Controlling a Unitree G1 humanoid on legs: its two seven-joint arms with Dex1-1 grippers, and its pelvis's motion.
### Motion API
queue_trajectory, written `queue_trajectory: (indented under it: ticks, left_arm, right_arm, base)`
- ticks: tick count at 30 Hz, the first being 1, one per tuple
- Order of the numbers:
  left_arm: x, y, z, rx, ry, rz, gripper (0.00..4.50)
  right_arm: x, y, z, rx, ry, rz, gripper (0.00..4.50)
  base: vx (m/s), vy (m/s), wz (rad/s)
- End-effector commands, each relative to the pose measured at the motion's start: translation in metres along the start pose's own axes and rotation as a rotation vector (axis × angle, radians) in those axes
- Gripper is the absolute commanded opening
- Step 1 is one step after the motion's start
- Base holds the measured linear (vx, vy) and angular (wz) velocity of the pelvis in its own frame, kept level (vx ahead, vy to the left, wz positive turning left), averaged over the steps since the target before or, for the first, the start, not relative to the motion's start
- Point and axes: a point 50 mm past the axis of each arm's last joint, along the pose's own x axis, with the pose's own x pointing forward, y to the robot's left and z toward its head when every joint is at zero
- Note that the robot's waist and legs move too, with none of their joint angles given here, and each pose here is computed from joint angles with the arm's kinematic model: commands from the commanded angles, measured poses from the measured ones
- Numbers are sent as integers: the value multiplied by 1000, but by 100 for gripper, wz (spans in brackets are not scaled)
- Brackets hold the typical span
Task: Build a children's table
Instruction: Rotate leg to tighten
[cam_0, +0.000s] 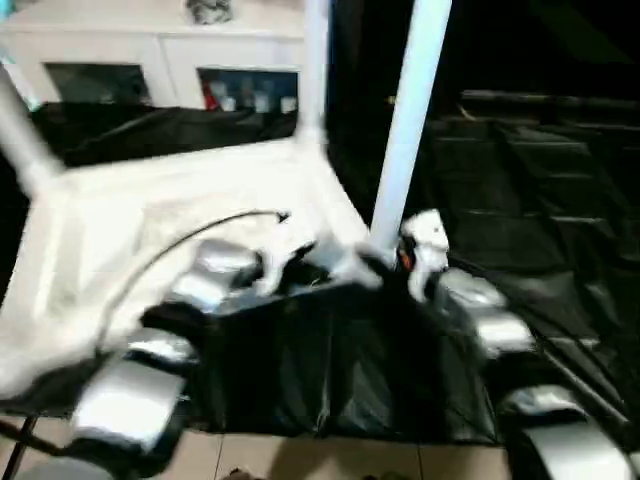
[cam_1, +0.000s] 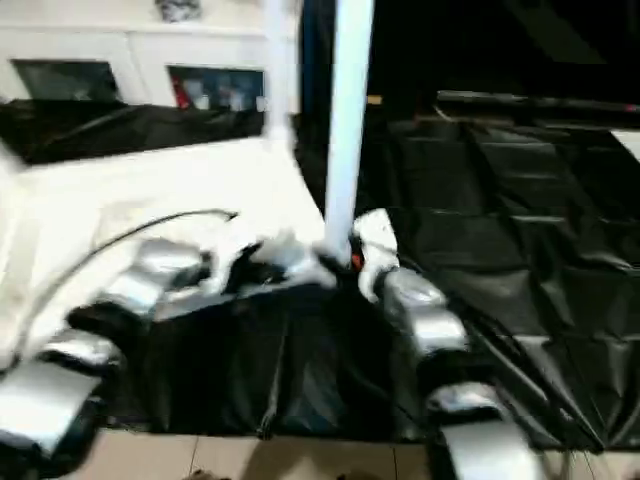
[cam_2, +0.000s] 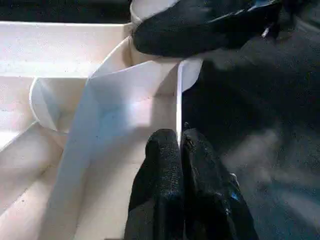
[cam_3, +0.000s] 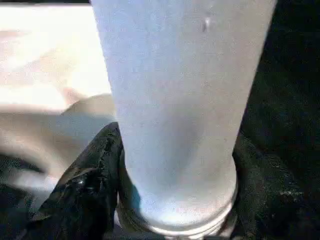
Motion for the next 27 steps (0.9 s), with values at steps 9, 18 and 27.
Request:
queue_trajectory:
  ticks: [9, 18, 27]
  left_arm:
    - [2, -12, 8, 113, -34, -153, 0]
    - [-28, -4, -9, 174, 33, -265, 0]
    - [-46, -1, -14, 193, 69, -382, 0]
  right_arm:
    - [0, 11, 0, -50, -2, 190, 399]
    - [-32, 0, 3, -201, 45, 608, 399]
    - [-53, 2, 1, -210, 143, 892, 353]
  base:
    - [0, 0, 0]
    - [0, 0, 0]
    - [0, 0, 0]
